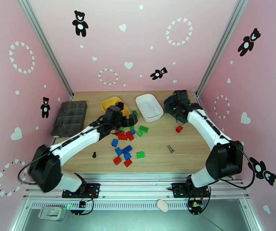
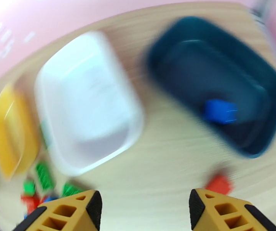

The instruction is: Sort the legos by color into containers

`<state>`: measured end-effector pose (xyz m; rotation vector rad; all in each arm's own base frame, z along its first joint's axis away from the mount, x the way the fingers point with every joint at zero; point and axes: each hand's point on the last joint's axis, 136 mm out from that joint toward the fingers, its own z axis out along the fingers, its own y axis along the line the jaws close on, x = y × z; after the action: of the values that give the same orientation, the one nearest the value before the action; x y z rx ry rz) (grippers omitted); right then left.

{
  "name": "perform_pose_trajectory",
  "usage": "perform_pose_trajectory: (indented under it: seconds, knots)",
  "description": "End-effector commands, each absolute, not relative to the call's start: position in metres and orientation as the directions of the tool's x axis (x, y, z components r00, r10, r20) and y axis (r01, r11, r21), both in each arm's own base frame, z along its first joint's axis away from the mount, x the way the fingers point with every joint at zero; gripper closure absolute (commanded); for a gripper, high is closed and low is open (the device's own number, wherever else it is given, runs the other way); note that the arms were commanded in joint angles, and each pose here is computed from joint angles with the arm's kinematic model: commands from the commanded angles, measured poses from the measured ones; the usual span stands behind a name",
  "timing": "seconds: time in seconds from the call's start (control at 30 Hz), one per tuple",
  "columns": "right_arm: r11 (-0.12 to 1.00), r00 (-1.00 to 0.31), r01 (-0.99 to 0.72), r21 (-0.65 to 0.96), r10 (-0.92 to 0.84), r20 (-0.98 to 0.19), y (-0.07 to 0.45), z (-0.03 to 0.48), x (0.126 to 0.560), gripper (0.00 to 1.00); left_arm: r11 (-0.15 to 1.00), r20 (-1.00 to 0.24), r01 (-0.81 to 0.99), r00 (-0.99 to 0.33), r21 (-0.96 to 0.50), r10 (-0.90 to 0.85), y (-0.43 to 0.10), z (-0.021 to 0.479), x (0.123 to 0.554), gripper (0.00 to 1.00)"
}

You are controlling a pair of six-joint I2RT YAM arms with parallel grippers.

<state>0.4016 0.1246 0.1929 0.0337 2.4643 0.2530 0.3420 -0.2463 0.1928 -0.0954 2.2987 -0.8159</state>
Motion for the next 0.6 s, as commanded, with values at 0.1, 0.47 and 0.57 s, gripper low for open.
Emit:
perform_pose_trajectory:
  seconds: [0.1,0.47,0.57]
  knots:
    - [0.956,-0.823,-0.265,0.123,-0.158,-0.546,0.21,0.155,0.338,0.31,0.844,-0.576,-0.028,-0.719,-0.535,-0.389,-0.174,0.176,0.323,0.01]
    - [0.892,-0.819,-0.444,0.089,-0.364,-0.442,0.312,0.089,0.294,0.37,0.794,-0.463,-0.168,-0.734,-0.585,-0.496,-0.14,0.124,0.297,0.02]
    - [0.891,-0.817,-0.449,0.066,-0.38,-0.433,0.322,0.081,0.304,0.4,0.793,-0.463,-0.169,-0.733,-0.585,-0.498,-0.139,0.122,0.295,0.02]
